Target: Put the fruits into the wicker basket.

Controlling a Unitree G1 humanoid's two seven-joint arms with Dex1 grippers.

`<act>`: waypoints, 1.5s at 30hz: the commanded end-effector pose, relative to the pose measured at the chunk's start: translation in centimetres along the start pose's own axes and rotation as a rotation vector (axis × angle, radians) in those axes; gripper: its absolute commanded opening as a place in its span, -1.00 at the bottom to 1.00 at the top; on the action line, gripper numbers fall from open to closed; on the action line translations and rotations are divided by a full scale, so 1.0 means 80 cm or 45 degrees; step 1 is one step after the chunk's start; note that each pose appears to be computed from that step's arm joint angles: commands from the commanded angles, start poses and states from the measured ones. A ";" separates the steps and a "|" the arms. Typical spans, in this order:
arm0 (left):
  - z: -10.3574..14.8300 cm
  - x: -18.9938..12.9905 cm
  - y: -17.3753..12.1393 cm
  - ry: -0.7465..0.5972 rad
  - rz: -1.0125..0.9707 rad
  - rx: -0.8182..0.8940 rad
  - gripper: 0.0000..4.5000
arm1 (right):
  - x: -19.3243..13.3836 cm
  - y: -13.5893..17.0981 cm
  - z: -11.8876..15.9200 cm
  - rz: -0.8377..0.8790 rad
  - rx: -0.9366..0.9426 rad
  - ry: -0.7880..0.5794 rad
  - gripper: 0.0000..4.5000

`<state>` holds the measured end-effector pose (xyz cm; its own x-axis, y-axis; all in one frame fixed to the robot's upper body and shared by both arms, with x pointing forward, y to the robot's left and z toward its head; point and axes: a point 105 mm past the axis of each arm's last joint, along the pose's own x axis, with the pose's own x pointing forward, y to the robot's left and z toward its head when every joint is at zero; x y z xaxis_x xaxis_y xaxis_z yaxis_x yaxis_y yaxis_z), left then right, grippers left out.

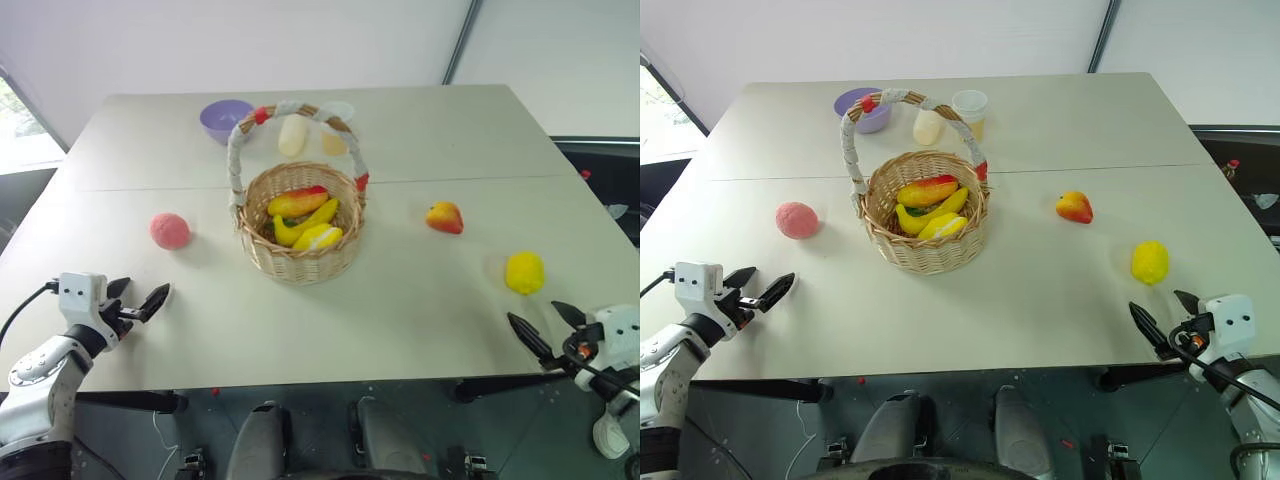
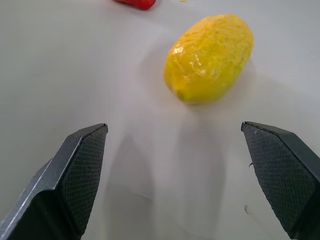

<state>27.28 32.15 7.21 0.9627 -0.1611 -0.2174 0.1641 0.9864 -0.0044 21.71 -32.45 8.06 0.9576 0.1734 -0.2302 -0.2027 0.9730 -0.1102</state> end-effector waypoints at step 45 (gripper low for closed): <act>0.106 0.113 -0.028 0.091 0.222 0.154 0.99 | 0.069 0.286 0.201 1.144 -0.494 -0.462 1.00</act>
<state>37.29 27.71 13.15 0.9603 -0.0101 -0.2789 0.0489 0.9900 0.1324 26.04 -7.03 19.04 0.4253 0.8971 -0.1198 -0.8709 0.3695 -0.3241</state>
